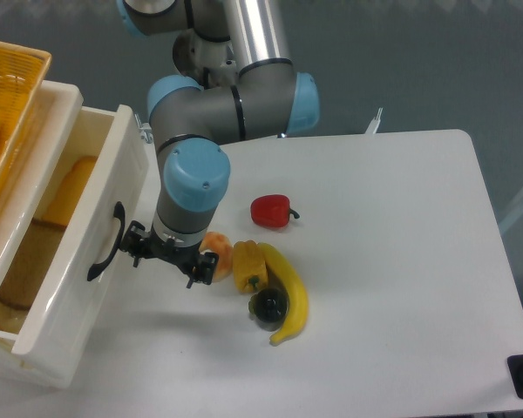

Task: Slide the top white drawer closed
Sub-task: 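Push the drawer front with the gripper into the cabinet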

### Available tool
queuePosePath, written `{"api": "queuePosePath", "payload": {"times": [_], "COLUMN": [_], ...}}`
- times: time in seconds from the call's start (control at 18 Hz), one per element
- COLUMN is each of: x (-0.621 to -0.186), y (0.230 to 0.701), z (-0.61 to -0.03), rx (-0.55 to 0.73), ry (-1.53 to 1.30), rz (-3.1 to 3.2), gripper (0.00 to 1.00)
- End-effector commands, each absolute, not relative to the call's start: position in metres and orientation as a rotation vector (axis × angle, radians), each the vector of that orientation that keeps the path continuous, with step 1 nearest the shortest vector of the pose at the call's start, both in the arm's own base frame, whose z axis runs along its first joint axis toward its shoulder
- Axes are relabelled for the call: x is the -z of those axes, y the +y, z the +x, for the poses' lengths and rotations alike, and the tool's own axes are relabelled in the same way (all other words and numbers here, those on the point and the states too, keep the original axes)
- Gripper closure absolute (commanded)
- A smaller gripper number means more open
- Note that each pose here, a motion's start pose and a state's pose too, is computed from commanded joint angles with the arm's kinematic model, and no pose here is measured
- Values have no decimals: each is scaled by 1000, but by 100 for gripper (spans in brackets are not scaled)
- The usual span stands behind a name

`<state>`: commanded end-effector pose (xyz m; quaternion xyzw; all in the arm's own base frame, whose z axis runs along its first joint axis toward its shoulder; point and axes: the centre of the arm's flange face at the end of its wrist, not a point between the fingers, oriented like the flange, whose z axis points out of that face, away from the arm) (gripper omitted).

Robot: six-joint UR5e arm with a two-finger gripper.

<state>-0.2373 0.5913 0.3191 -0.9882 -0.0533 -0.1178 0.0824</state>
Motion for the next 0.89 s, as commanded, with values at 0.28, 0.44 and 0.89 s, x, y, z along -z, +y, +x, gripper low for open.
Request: {"api": "queuePosePath", "payload": {"times": [0.28, 0.44, 0.89], "x": [-324, -324, -328], "y": [595, 596, 599], "z": [-224, -221, -209], "rx": [340, 340, 332], "ry": [-123, -118, -79], "rz": [-2951, -2951, -2945], "gripper": [0, 0, 0]}}
